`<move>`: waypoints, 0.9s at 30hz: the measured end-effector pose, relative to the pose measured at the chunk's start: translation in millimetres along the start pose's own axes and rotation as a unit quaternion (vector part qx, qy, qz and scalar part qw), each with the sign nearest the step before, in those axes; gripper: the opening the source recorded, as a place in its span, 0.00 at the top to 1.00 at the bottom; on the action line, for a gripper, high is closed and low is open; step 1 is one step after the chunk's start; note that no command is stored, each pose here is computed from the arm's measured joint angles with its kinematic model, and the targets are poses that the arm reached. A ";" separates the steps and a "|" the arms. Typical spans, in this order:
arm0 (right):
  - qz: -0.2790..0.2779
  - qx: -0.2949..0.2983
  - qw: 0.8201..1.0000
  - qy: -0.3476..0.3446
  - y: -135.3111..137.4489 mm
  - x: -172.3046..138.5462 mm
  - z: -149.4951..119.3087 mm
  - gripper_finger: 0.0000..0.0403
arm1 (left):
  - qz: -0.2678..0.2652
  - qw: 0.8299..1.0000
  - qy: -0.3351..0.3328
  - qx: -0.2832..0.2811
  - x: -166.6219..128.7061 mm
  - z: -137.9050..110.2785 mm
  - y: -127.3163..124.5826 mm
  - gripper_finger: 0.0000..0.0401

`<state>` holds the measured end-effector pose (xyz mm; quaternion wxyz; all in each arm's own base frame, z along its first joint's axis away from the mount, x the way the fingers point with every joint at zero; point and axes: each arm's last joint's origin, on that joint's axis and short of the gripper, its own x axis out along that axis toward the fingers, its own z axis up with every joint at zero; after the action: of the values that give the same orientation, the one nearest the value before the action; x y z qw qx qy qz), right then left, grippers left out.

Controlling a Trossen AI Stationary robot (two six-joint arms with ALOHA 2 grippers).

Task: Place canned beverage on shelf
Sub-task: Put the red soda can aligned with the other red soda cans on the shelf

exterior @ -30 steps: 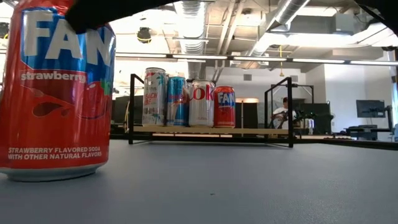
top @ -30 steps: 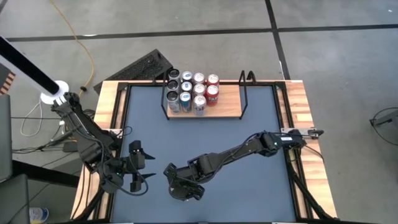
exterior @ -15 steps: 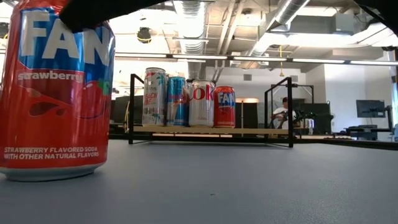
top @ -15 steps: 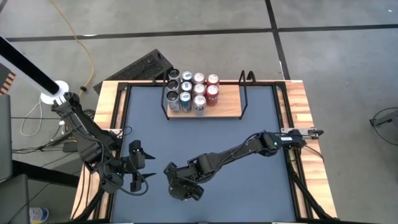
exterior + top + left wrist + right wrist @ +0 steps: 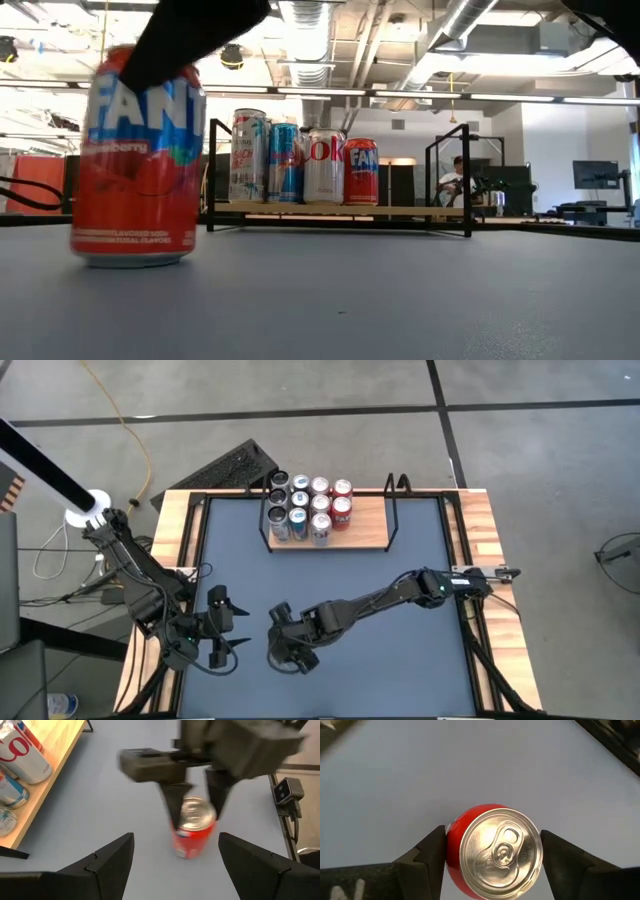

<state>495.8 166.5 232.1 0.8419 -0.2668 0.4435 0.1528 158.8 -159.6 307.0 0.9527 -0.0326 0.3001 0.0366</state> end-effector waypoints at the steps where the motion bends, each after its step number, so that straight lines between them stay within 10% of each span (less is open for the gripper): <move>1: -0.003 0.009 1.000 0.005 -1.8 0.2 -1.3 0.37 | 0.000 1.000 0.000 0.003 0.0 0.0 0.0 0.30; 27: -0.007 0.126 0.982 0.143 -44.1 -18.2 -43.2 0.37 | 0.001 0.997 0.000 0.071 0.0 0.0 0.1 0.30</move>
<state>478.7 105.1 241.0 0.7975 -0.1812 0.5733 0.0502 158.8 -159.5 307.0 0.9526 0.0351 0.3018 0.0161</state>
